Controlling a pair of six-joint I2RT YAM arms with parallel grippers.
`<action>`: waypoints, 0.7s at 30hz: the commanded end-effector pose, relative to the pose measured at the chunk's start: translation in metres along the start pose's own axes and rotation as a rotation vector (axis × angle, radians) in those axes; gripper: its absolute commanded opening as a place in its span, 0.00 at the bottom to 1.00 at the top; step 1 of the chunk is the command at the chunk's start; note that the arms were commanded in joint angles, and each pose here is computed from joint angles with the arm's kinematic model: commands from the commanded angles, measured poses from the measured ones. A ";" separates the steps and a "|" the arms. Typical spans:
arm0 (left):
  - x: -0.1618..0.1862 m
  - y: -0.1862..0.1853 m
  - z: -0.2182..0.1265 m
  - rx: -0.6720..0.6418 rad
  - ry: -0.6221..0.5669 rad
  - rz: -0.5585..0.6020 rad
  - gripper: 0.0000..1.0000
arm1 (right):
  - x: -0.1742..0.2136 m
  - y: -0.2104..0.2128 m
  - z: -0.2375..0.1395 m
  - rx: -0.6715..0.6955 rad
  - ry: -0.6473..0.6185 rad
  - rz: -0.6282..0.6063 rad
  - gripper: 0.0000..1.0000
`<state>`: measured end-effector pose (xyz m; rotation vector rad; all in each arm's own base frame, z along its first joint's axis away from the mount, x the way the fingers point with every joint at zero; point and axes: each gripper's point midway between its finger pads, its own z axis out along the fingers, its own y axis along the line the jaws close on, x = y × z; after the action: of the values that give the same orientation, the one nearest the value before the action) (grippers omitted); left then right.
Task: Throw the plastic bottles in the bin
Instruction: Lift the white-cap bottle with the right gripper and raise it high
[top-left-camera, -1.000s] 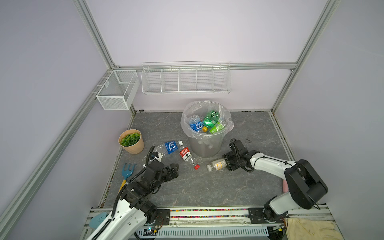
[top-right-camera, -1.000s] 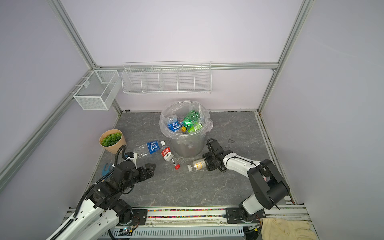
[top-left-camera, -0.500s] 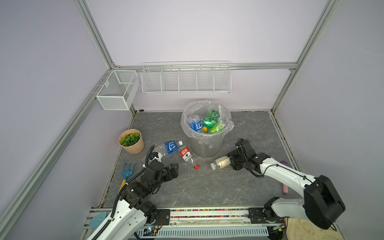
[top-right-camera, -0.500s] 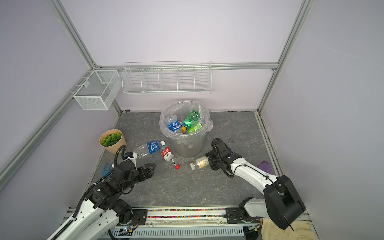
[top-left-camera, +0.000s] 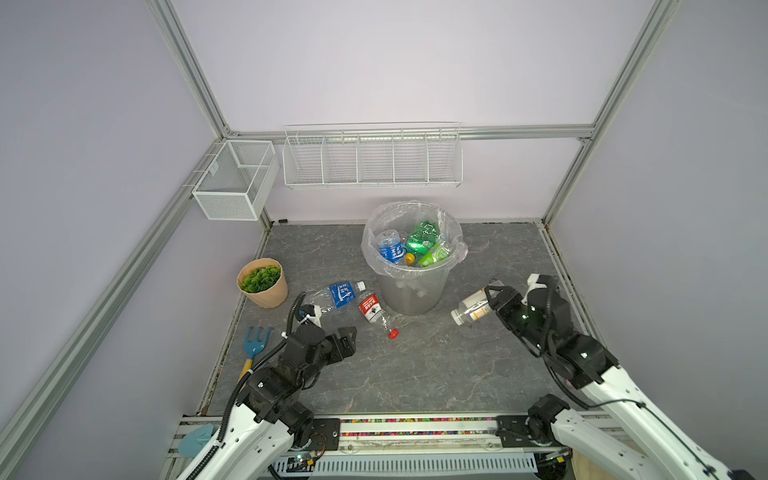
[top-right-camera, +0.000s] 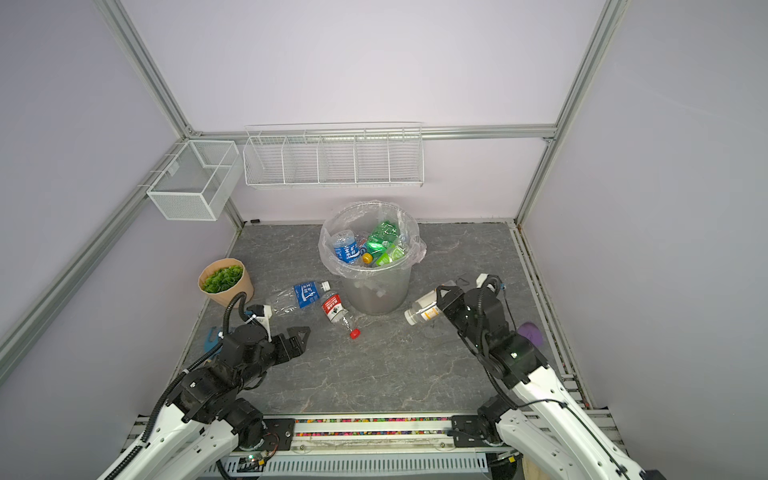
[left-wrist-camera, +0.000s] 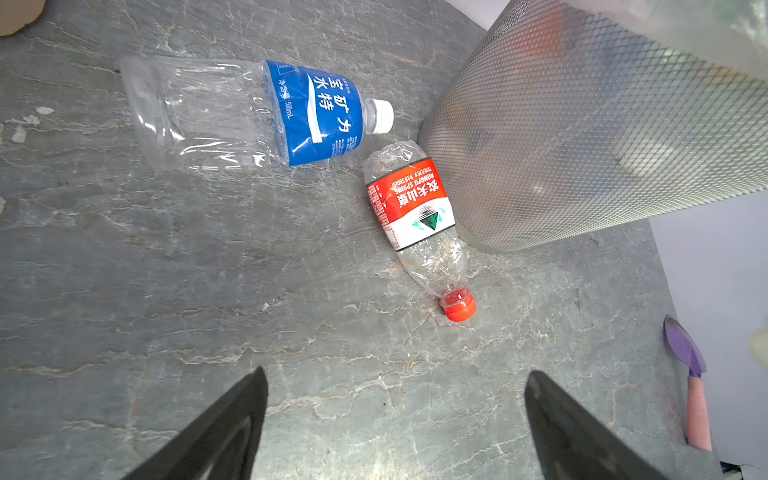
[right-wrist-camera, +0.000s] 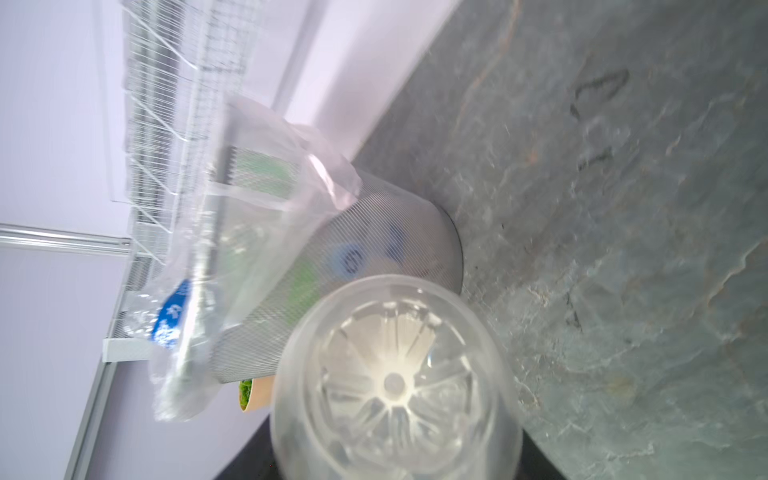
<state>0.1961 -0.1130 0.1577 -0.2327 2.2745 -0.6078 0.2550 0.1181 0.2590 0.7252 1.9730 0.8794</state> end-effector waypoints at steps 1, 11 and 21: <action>-0.004 -0.005 -0.004 0.025 -0.009 -0.021 0.95 | -0.036 0.013 -0.036 -0.027 -0.151 -0.157 0.18; -0.020 -0.033 -0.013 0.158 -0.062 -0.021 0.95 | -0.084 0.072 -0.128 -0.251 -0.358 -0.354 0.18; -0.031 -0.056 -0.028 0.292 -0.117 -0.014 0.95 | -0.087 0.128 -0.172 -0.535 -0.426 -0.453 0.16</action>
<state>0.1973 -0.1371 0.2019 -0.1589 2.1104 -0.8417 0.1864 0.0710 0.4297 0.2269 1.4966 0.7836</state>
